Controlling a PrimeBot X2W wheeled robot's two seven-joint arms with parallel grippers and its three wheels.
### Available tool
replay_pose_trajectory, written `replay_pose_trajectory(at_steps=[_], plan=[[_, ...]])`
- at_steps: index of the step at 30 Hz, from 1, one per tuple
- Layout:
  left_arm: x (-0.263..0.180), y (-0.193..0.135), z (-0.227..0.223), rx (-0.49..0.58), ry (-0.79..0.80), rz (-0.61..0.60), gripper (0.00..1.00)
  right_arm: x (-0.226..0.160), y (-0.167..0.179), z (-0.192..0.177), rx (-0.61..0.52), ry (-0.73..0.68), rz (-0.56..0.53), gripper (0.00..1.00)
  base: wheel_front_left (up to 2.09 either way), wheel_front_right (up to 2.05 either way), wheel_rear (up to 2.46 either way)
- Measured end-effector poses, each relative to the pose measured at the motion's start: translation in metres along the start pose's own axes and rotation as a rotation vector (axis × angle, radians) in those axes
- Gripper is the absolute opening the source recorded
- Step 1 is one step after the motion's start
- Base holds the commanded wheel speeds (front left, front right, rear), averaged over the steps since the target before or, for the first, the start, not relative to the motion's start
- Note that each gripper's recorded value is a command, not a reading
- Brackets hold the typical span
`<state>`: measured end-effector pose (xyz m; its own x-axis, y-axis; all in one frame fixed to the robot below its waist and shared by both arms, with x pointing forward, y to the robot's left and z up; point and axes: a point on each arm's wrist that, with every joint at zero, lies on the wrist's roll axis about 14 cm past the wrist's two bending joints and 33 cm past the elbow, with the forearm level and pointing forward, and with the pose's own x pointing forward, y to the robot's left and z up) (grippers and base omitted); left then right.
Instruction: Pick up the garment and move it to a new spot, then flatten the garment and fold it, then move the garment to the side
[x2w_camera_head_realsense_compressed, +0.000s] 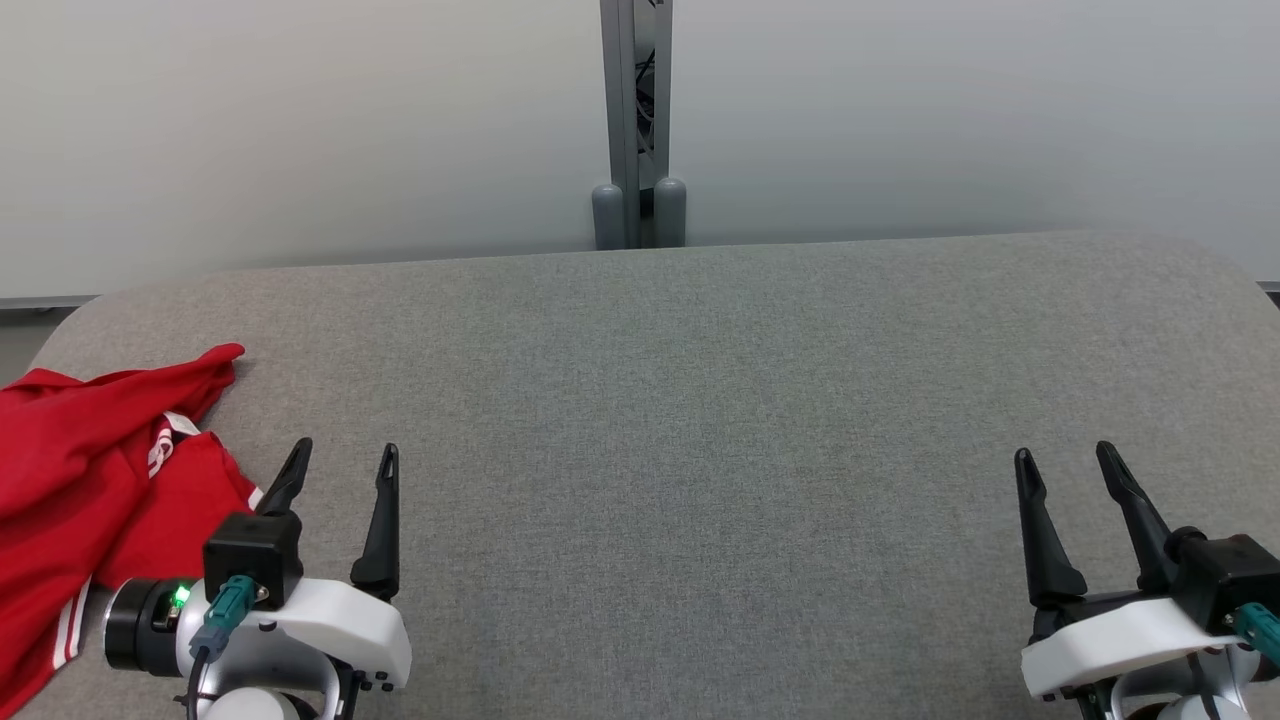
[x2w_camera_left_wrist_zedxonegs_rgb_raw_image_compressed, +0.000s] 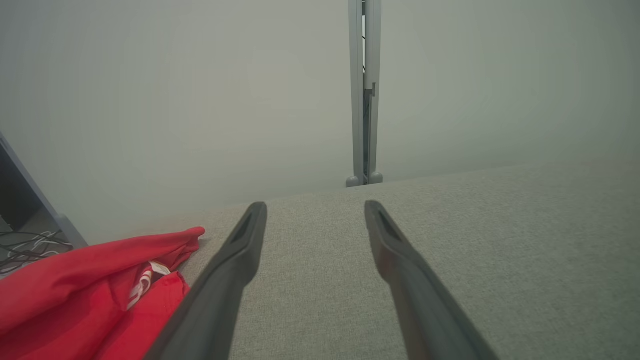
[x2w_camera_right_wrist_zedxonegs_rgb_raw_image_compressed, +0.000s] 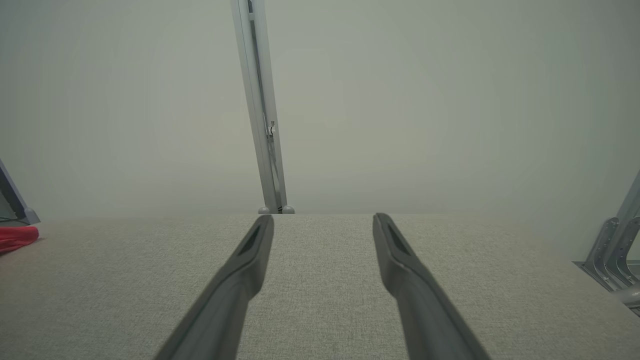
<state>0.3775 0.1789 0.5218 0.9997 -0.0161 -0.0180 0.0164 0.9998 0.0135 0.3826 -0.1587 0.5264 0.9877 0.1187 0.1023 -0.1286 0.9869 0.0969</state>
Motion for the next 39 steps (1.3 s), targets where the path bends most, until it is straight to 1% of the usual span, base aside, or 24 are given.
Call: replay_pose_trajectory(at_steps=[20, 25, 30, 35, 39], plan=[[-0.001, 0.000, -0.002, -0.011, 0.007, 0.002, 1.00, -0.001, -0.010, -0.006, 0.017, 0.021, -0.032, 1.00, 0.00, 0.00, 0.00], [-0.004, 0.007, 0.000, -0.020, 0.000, 0.025, 1.00, 0.004, -0.002, -0.010, 0.008, 0.032, -0.008, 1.00, 0.00, 0.00, 0.00], [-0.010, 0.025, 0.004, -0.032, -0.020, 0.091, 1.00, 0.018, 0.023, -0.013, -0.015, 0.045, 0.072, 1.00, 0.00, 0.00, 0.00], [-0.027, 0.058, 0.004, -0.036, -0.029, 0.201, 1.00, 0.034, 0.059, -0.015, -0.016, 0.048, 0.176, 1.00, 0.00, 0.00, 0.00], [-0.047, 0.086, 0.003, -0.043, -0.031, 0.299, 1.00, 0.046, 0.095, -0.015, -0.017, 0.040, 0.281, 1.00, 0.00, 0.00, 0.00]])
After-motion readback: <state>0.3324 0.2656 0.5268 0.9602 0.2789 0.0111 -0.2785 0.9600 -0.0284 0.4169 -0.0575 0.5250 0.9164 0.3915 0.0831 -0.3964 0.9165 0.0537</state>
